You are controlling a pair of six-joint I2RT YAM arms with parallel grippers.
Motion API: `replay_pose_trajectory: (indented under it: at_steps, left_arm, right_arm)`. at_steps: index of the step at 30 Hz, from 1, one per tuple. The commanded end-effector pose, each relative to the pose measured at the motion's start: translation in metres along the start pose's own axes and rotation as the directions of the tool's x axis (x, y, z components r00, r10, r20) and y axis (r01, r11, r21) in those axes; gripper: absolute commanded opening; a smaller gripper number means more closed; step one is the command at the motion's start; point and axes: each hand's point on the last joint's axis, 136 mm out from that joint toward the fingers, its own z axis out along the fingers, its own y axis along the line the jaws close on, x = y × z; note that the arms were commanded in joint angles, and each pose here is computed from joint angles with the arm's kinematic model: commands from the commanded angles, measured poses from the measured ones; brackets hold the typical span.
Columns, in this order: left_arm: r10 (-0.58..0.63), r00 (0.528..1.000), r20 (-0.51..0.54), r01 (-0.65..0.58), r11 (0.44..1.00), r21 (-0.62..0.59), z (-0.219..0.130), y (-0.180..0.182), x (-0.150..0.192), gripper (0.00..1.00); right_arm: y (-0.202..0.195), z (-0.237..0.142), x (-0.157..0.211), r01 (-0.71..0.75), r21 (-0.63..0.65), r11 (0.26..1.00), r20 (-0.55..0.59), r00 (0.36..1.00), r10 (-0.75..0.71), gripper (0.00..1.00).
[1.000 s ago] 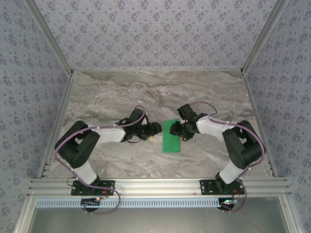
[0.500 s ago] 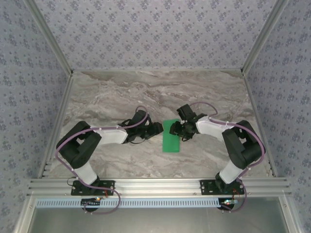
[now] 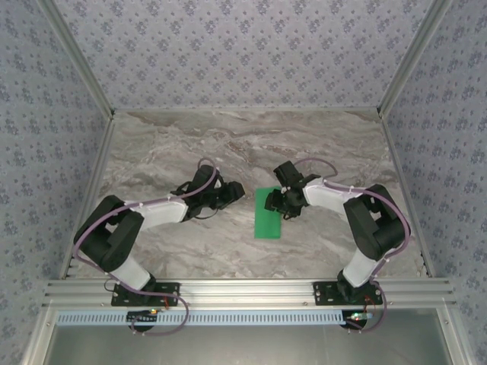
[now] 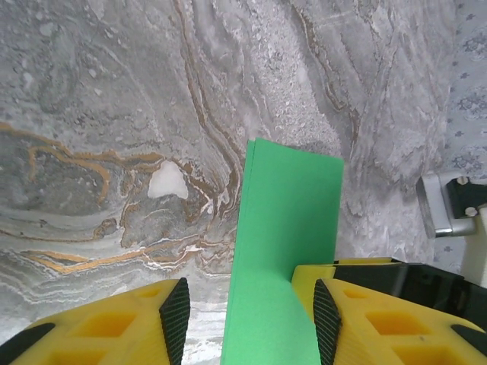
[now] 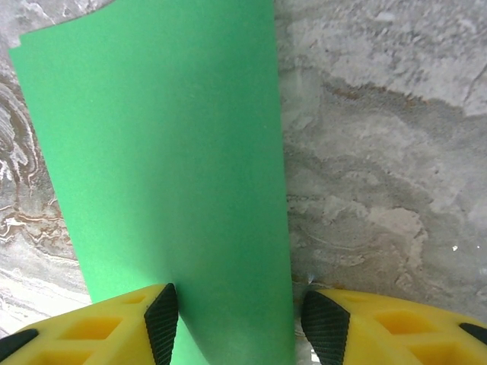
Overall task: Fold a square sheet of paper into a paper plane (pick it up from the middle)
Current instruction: Hold the square sheet of paper at the center of the table.
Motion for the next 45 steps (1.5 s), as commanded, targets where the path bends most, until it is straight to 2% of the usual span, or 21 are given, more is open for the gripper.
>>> replay_pose_trajectory:
  at_steps: [1,8,20,29,35,45]
  left_arm:
    - [0.038,0.999,-0.025,-0.037,0.999,0.020,-0.007,-0.002,0.003,0.49]
    - [0.053,0.996,-0.066,-0.052,0.998,0.021,-0.004,0.004,0.011,0.48]
    - [0.078,0.983,-0.166,-0.058,0.991,0.119,0.009,-0.009,0.026,0.38]
    - [0.151,0.955,-0.256,-0.113,0.981,0.156,0.024,-0.022,0.049,0.23]
    - [0.149,0.946,-0.289,-0.109,0.983,0.150,0.035,-0.022,0.056,0.11]
    - [0.154,0.921,-0.358,-0.116,0.985,0.127,0.057,-0.021,0.069,0.01]
  right_arm:
    - [-0.080,0.039,0.036,0.035,0.299,0.953,-0.118,0.993,0.000,0.58]
    - [-0.085,0.047,0.044,0.074,0.300,0.951,-0.150,0.988,-0.029,0.59]
    - [-0.088,0.050,0.046,0.046,0.332,0.942,-0.155,0.988,0.006,0.59]
    - [-0.094,0.056,0.051,0.046,0.356,0.933,-0.172,0.985,0.017,0.59]
    - [-0.096,0.061,0.053,0.065,0.368,0.928,-0.189,0.982,0.007,0.59]
    - [-0.099,0.065,0.058,0.071,0.374,0.925,-0.200,0.980,0.005,0.59]
